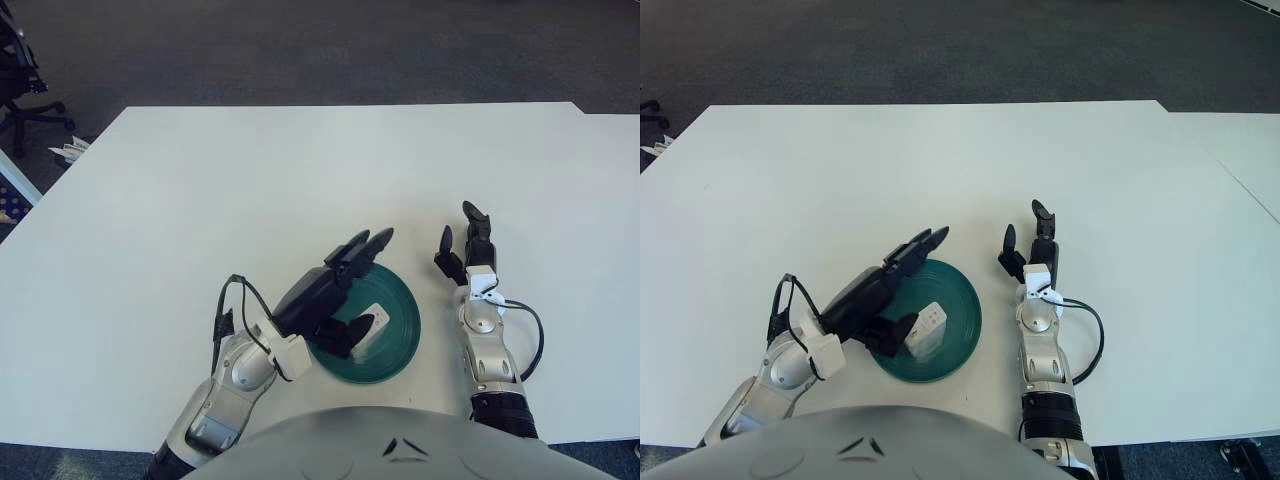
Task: Put the charger into the plate.
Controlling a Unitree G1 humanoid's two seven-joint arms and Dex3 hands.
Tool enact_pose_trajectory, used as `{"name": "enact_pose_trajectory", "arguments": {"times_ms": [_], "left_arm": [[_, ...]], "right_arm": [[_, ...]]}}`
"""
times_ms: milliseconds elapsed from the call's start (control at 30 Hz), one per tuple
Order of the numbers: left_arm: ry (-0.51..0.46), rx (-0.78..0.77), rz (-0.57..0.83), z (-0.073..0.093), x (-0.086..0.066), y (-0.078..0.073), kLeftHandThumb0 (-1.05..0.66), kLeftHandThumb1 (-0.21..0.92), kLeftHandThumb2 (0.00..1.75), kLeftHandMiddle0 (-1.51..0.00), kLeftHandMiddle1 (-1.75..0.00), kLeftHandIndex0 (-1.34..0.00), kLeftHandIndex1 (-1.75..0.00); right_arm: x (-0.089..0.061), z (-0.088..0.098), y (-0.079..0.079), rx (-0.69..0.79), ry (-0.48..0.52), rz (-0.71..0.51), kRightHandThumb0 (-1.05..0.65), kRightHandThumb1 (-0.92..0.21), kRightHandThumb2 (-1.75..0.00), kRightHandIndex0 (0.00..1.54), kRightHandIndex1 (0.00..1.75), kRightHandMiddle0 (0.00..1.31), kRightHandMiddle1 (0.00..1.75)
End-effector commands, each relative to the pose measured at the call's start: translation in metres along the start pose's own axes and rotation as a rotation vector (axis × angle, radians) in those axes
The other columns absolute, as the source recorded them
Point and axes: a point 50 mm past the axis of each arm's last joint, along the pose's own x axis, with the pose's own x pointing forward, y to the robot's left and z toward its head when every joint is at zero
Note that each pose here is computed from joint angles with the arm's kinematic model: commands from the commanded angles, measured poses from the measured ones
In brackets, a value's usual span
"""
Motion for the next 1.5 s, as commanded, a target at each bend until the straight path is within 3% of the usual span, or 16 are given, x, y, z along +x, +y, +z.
{"name": "enact_pose_trajectory", "arguments": {"times_ms": [0, 100, 167, 333, 533, 700, 833, 1067, 1467], "left_arm": [[0.074, -0.215, 0.235, -0.014, -0.015, 0.028, -1.05, 0.92, 1.1, -0.13, -0.01, -0.18, -0.59], [0.112, -0.414, 0.39, -0.034, -0.027, 0.038, -1.05, 0.92, 1.04, -0.19, -0.03, -0.28, -0.77], [0.108, -0.422, 0.418, -0.036, -0.025, 0.039, -1.05, 0.92, 0.98, -0.28, -0.05, -0.36, -0.89], [0.154, -0.382, 0.439, -0.053, -0.022, 0.042, -1.04, 0.92, 0.94, -0.38, -0.07, -0.43, -0.99], [0.287, -0.537, 0.54, -0.078, -0.027, 0.039, -1.05, 0.92, 0.94, -0.38, -0.05, -0.36, -0.98], [0.377, -0.695, 0.633, -0.092, -0.036, 0.039, -1.04, 0.92, 0.94, -0.35, -0.02, -0.2, -0.87], [0.426, -0.7, 0.658, -0.105, -0.043, 0.039, -1.03, 0.92, 0.92, -0.41, -0.05, -0.18, -0.85], [0.489, -0.635, 0.691, -0.122, -0.06, 0.031, -1.01, 0.92, 0.92, -0.52, -0.09, -0.28, -0.88], [0.494, -0.561, 0.747, -0.122, -0.068, 0.018, -1.01, 0.92, 0.9, -0.59, -0.12, -0.32, -0.92]], "right_arm": [[-0.025, -0.055, 0.002, -0.055, 0.326, 0.033, -0.7, -0.92, -0.88, 0.16, 0.0, 0.0, 0.51], [-0.025, -0.056, 0.001, -0.057, 0.325, 0.032, -0.71, -0.92, -0.88, 0.16, 0.0, 0.0, 0.52], [-0.025, -0.056, 0.001, -0.056, 0.324, 0.031, -0.71, -0.92, -0.88, 0.16, 0.0, 0.0, 0.53], [-0.024, -0.057, 0.0, -0.059, 0.323, 0.032, -0.7, -0.92, -0.87, 0.15, 0.0, 0.0, 0.54], [-0.024, -0.058, -0.001, -0.063, 0.318, 0.035, -0.7, -0.92, -0.86, 0.15, 0.0, 0.0, 0.54], [-0.024, -0.058, -0.002, -0.068, 0.319, 0.034, -0.69, -0.92, -0.86, 0.15, 0.0, 0.0, 0.54], [-0.025, -0.057, -0.002, -0.057, 0.321, 0.037, -0.7, -0.92, -0.86, 0.14, 0.0, 0.0, 0.55], [-0.028, -0.056, -0.005, -0.05, 0.32, 0.041, -0.7, -0.92, -0.85, 0.15, 0.0, 0.0, 0.55], [-0.033, -0.054, -0.011, -0.056, 0.316, 0.052, -0.7, -0.92, -0.82, 0.18, 0.01, 0.0, 0.57]]}}
